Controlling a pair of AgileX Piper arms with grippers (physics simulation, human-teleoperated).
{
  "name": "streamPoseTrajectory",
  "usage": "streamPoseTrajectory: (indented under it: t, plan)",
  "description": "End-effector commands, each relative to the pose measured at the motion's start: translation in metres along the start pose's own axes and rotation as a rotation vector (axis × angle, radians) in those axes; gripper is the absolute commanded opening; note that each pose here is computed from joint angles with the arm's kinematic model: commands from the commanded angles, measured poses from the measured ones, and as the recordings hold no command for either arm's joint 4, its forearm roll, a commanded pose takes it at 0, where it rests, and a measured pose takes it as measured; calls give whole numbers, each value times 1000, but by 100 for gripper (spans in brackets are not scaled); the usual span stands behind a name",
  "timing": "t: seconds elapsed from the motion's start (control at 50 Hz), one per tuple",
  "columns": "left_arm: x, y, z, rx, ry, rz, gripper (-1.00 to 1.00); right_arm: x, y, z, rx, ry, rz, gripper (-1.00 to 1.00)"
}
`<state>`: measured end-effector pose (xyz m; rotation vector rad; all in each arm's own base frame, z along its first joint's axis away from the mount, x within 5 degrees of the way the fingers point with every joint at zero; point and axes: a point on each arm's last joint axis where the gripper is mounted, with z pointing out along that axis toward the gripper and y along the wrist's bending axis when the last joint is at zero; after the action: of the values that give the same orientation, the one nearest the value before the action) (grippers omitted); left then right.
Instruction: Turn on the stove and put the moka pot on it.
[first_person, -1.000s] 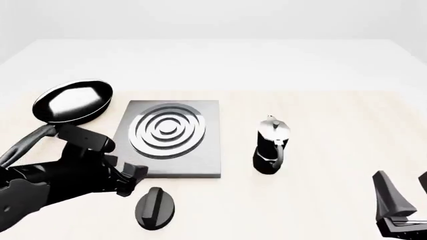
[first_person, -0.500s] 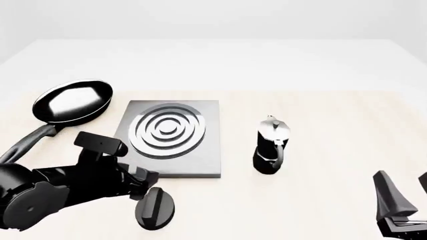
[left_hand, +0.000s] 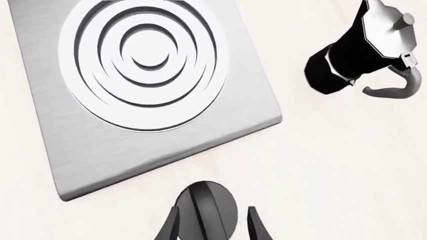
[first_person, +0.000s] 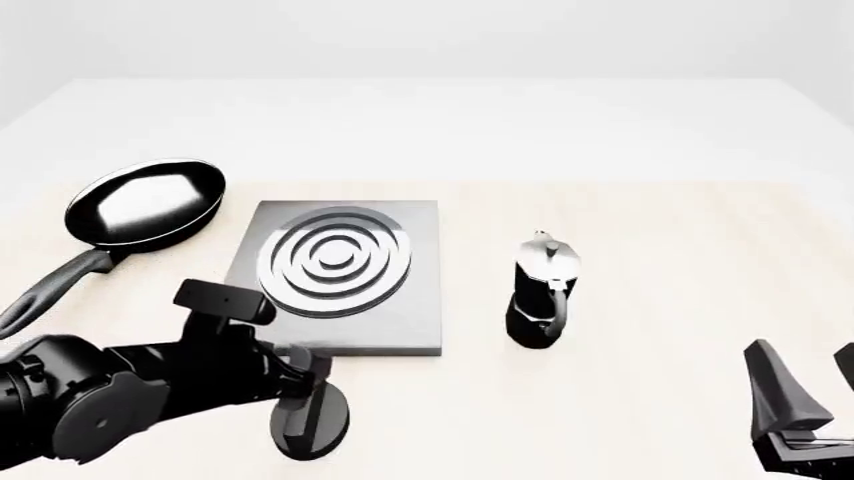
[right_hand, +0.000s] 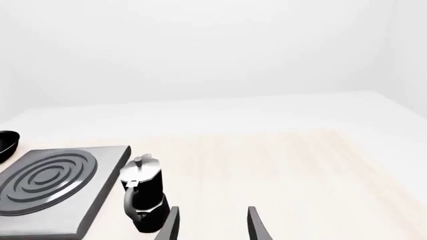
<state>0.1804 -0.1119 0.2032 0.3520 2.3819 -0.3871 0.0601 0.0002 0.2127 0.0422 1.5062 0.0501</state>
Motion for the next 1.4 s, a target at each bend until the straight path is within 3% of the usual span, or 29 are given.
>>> streamPoseTrajectory:
  t: [0.02, 1.4]
  plan:
    - [4, 2, 7, -5, 9, -6, 100, 0, 0, 0, 1, 0, 4, 100]
    - [23, 12, 37, -26, 31, -18, 100, 0, 0, 3, -4, 6, 15, 100]
